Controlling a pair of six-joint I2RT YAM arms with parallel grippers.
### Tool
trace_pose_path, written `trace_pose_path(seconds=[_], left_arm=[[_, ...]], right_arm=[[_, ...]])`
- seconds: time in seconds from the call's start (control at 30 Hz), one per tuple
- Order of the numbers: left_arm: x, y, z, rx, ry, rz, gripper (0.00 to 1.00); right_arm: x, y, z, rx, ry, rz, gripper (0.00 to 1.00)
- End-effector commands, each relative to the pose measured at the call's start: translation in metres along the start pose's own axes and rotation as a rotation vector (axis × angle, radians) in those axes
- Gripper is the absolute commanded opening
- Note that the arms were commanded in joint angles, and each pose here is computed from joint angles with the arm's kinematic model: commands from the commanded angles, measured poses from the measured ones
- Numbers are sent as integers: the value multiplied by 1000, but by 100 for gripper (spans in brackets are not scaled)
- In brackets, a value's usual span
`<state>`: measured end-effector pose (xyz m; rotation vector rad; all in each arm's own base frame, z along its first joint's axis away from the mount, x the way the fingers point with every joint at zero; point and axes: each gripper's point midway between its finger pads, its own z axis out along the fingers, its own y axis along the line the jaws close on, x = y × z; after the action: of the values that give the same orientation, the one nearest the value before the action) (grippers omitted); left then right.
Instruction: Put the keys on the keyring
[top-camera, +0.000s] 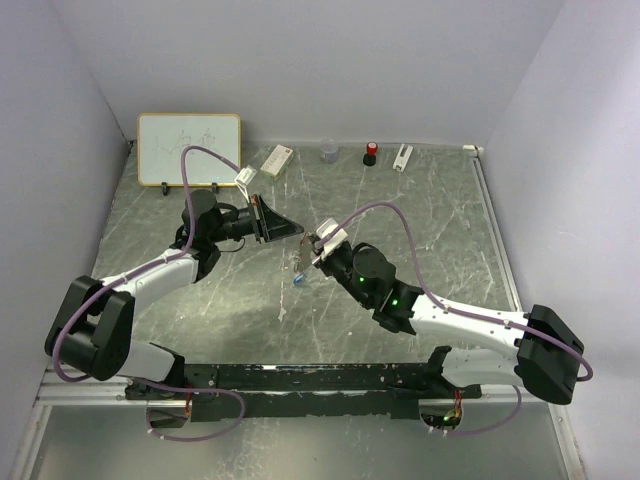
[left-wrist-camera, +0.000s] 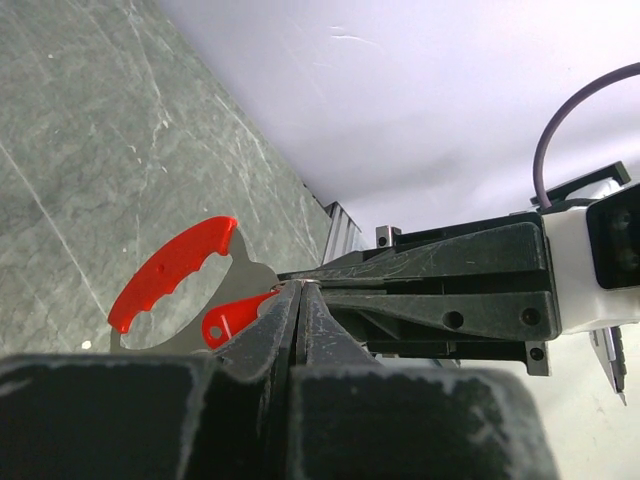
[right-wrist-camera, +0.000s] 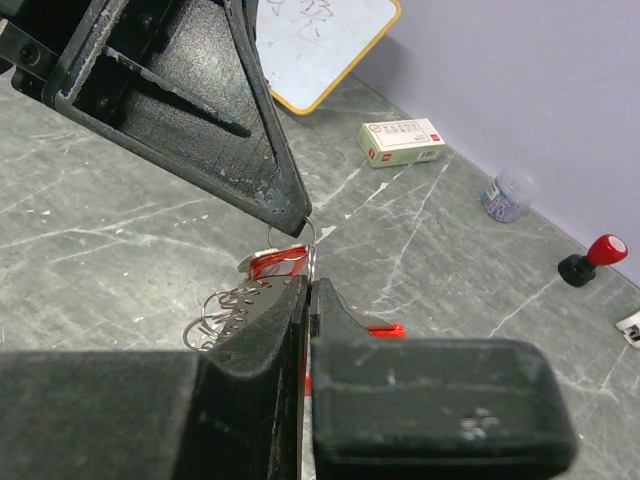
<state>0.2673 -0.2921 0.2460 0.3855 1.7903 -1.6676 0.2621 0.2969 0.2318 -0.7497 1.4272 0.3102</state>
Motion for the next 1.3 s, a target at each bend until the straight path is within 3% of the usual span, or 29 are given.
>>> trace_pose_path(seconds=[0.0, 1.27], left_arm=[[-2, -10, 1, 50, -11, 11, 7], [-10, -33, -2, 85, 10, 112, 7]], right_arm=[[-17, -3, 3, 19, -51, 17, 0], [-21, 1, 20, 7, 2, -5, 0]])
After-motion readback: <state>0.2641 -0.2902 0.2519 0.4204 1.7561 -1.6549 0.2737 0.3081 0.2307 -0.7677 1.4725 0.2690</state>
